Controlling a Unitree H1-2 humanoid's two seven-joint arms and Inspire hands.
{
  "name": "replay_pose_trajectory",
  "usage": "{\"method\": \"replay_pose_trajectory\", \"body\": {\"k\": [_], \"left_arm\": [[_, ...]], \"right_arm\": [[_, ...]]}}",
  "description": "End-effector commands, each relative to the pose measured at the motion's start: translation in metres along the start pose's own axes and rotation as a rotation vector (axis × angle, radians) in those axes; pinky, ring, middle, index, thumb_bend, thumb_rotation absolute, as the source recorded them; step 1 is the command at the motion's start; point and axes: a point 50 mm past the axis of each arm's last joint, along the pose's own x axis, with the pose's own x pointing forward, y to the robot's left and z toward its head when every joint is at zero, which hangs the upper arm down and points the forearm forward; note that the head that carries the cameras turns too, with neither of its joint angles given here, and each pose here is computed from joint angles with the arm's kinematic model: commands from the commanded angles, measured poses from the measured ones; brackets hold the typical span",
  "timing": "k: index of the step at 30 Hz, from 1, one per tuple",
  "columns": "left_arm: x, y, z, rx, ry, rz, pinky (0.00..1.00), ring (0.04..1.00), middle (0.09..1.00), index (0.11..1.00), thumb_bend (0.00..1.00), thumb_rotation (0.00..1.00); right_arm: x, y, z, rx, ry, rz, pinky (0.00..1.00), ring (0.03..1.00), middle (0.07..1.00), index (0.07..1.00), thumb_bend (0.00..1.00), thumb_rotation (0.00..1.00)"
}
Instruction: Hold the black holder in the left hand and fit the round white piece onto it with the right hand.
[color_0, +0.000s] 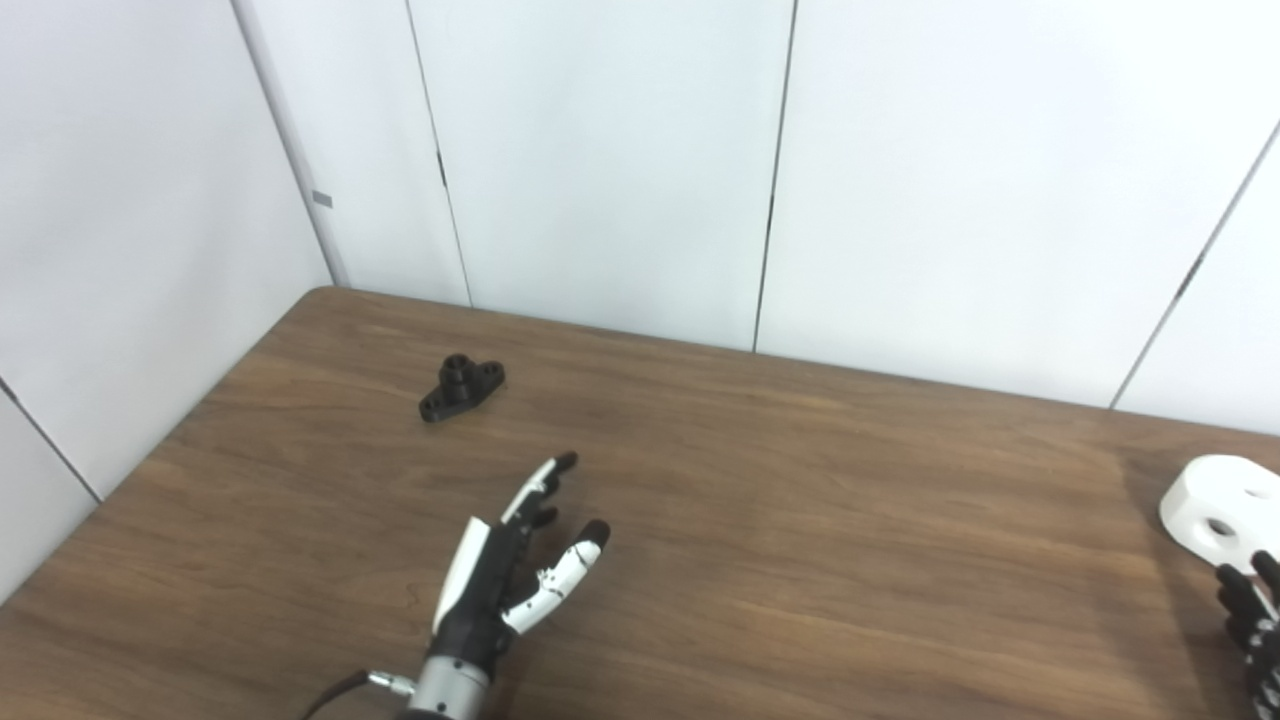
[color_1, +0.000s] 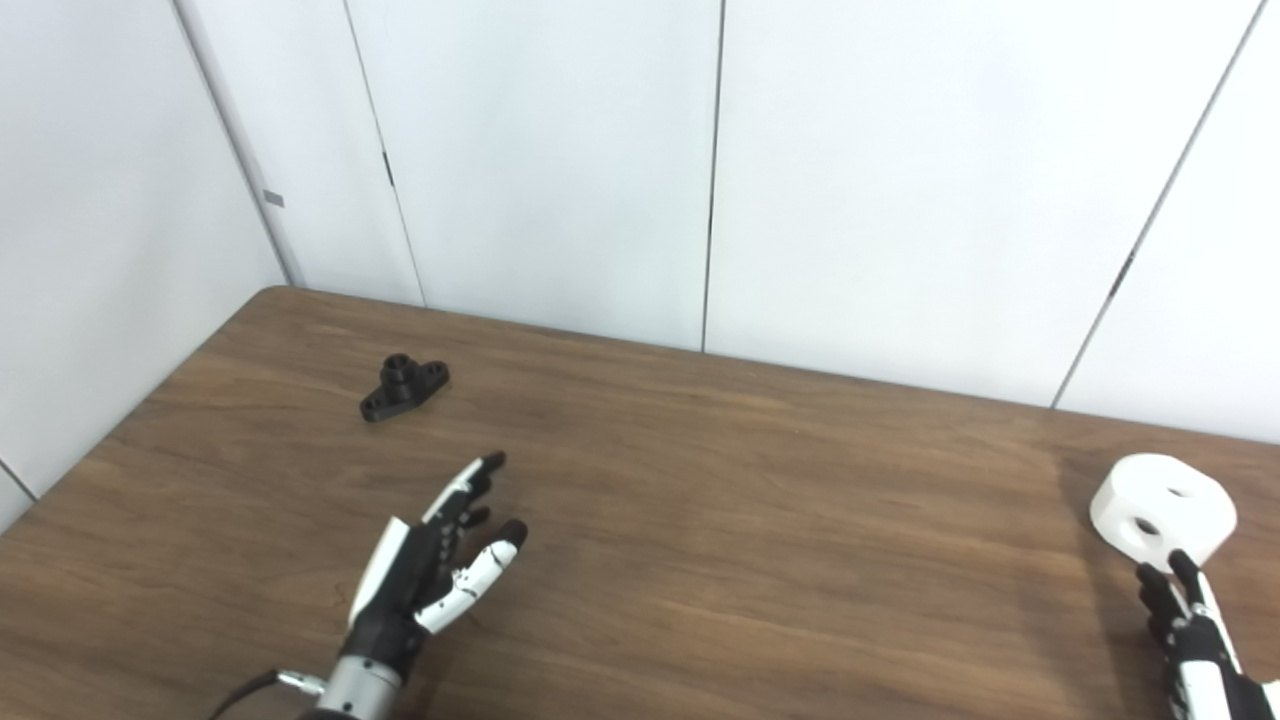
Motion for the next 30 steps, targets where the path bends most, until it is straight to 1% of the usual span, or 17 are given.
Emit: {"method": "replay_pose_trajectory", "body": {"k": [1,3,4,6,7,9,11,13,15,17,18,22,26,27,29,30], "left_arm": [[0.017,0.02,0.026,0.078,-0.077,0.07,0.91,0.96,0.971,0.92,0.61,0.3],[0.026,0.033,0.033,0.116,-0.083,0.102,0.94,0.977,0.984,0.918,0.63,0.28],[0.032,0.04,0.036,0.142,-0.089,0.121,0.95,0.975,0.976,0.911,0.65,0.26],[0.042,0.051,0.039,0.196,-0.099,0.151,0.93,0.967,0.964,0.902,0.67,0.24],[0.047,0.057,0.039,0.229,-0.103,0.165,0.9,0.948,0.955,0.899,0.69,0.25],[0.055,0.067,0.04,0.276,-0.114,0.188,0.89,0.939,0.951,0.899,0.72,0.28],[0.063,0.076,0.042,0.299,-0.118,0.21,0.95,0.964,0.952,0.899,0.74,0.27],[0.07,0.084,0.043,0.319,-0.116,0.23,0.97,0.97,0.953,0.898,0.74,0.26],[0.08,0.093,0.044,0.382,-0.102,0.263,0.93,0.961,0.953,0.887,0.74,0.29],[0.09,0.102,0.043,0.428,-0.096,0.294,0.87,0.939,0.94,0.869,0.75,0.3],[0.096,0.107,0.042,0.446,-0.093,0.306,0.85,0.936,0.938,0.863,0.75,0.3],[0.117,0.125,0.035,0.491,-0.091,0.314,0.85,0.932,0.931,0.857,0.76,0.3],[0.135,0.135,0.027,0.561,-0.073,0.315,0.85,0.933,0.925,0.853,0.78,0.39],[0.14,0.137,0.026,0.583,-0.067,0.319,0.86,0.938,0.924,0.853,0.78,0.4],[0.147,0.14,0.024,0.631,-0.065,0.323,0.91,0.941,0.918,0.847,0.8,0.42],[0.151,0.142,0.022,0.658,-0.059,0.323,0.92,0.941,0.916,0.846,0.8,0.43]], "right_arm": [[-0.017,0.007,-0.024,0.027,0.092,-0.016,1.0,0.962,0.94,1.0,0.58,1.0],[-0.017,0.008,-0.023,0.02,0.091,-0.018,1.0,0.959,0.935,0.999,0.58,1.0],[-0.017,0.008,-0.023,0.02,0.088,-0.017,1.0,0.952,0.935,0.999,0.58,1.0],[-0.017,0.009,-0.023,0.019,0.084,-0.017,1.0,0.943,0.936,0.998,0.58,1.0],[-0.017,0.01,-0.023,0.017,0.083,-0.016,1.0,0.943,0.936,0.997,0.58,1.0],[-0.017,0.01,-0.024,0.012,0.081,-0.015,1.0,0.945,0.936,0.996,0.59,1.0],[-0.017,0.011,-0.025,0.005,0.083,-0.019,1.0,0.942,0.934,0.993,0.59,1.0],[-0.017,0.012,-0.025,0.007,0.088,-0.019,1.0,0.946,0.932,0.991,0.59,1.0],[-0.018,0.013,-0.025,0.009,0.092,-0.02,1.0,0.953,0.928,0.993,0.59,1.0],[-0.018,0.013,-0.025,0.008,0.097,-0.019,1.0,0.958,0.922,0.993,0.6,1.0],[-0.019,0.014,-0.024,0.008,0.1,-0.02,1.0,0.958,0.921,0.993,0.6,1.0],[-0.019,0.016,-0.024,0.025,0.106,-0.024,1.0,0.961,0.901,0.985,0.57,1.0],[-0.02,0.017,-0.022,0.026,0.108,-0.026,1.0,0.977,0.901,0.988,0.58,1.0],[-0.02,0.017,-0.022,0.029,0.109,-0.028,1.0,0.98,0.901,0.987,0.58,1.0],[-0.021,0.018,-0.022,0.038,0.114,-0.029,1.0,0.99,0.902,0.986,0.59,1.0],[-0.021,0.018,-0.021,0.04,0.115,-0.029,1.0,0.992,0.902,0.986,0.59,1.0]]}}
